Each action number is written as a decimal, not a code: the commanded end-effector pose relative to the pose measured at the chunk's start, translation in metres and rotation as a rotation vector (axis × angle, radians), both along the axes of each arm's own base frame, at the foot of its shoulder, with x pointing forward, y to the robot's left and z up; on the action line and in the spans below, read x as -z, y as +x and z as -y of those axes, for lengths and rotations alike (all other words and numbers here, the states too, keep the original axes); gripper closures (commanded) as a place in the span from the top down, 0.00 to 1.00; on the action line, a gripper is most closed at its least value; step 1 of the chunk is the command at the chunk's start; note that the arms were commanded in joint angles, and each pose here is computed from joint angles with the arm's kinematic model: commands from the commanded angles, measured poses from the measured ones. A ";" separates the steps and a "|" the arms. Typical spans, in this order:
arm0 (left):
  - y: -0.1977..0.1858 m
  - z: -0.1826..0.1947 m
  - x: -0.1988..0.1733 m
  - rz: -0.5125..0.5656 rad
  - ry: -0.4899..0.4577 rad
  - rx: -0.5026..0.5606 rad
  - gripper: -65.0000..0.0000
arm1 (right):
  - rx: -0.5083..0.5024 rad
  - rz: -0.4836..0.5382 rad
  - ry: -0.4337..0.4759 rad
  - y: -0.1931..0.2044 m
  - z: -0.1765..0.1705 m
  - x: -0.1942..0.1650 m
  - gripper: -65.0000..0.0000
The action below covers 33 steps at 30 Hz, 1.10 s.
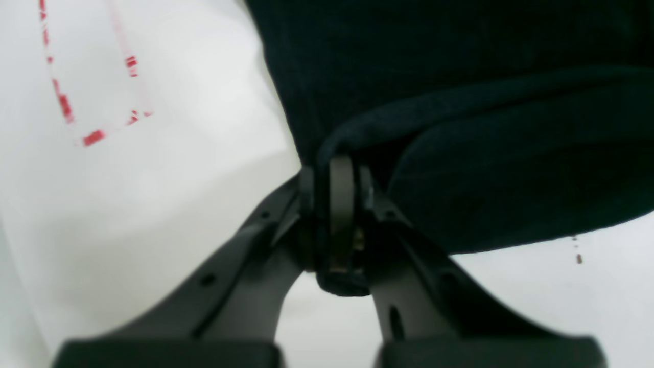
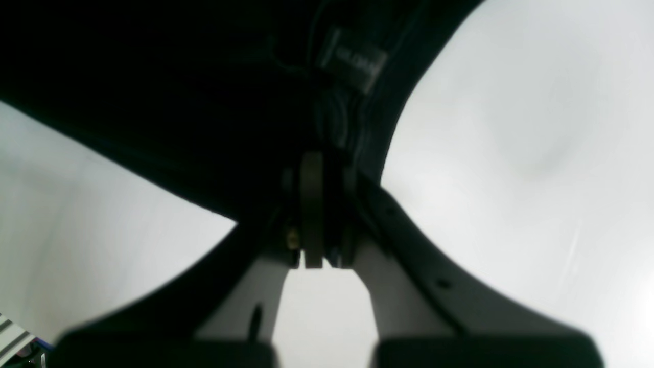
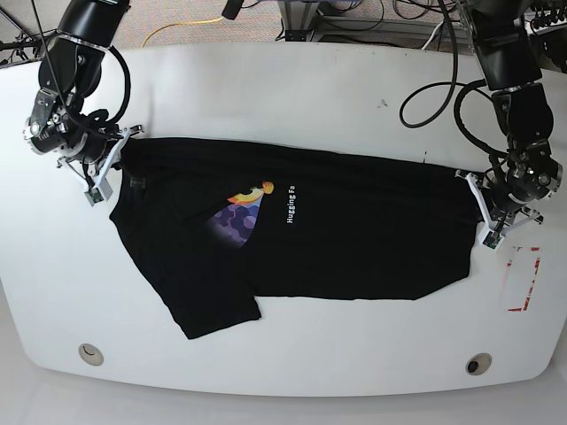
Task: Fold the T-shirt properly
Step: 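Drag the shirt edge with both grippers away from the table center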
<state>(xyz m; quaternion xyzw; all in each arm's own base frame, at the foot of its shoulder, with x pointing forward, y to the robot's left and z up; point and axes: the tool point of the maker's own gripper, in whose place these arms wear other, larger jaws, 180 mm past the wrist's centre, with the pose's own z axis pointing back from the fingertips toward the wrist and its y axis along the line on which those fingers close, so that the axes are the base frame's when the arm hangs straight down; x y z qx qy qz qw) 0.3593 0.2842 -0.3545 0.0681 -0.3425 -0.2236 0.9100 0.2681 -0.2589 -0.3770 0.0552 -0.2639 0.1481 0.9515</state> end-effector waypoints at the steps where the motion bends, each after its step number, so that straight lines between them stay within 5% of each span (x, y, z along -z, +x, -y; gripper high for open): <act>1: 0.011 -0.008 -0.012 0.045 -0.001 -0.009 0.00 | 0.002 0.048 -0.017 0.011 0.005 -0.014 0.00; 9: 0.023 -0.010 -0.009 0.044 -0.039 -0.026 0.03 | 0.013 0.088 0.003 0.033 0.004 -0.023 0.00; 13: 0.030 -0.011 -0.010 0.044 -0.053 -0.035 0.28 | 0.033 0.071 0.020 0.042 0.010 -0.019 0.05; 18: 0.040 -0.013 -0.017 0.057 -0.062 -0.041 0.60 | 0.045 0.050 -0.034 0.040 0.022 -0.017 0.39; 24: 0.047 -0.018 -0.028 0.082 -0.056 -0.044 0.62 | 0.044 0.107 -0.086 0.032 0.026 -0.036 0.75; 33: 0.030 -0.038 -0.029 0.101 -0.060 -0.106 0.61 | 0.170 0.160 -0.070 0.008 0.038 -0.046 0.79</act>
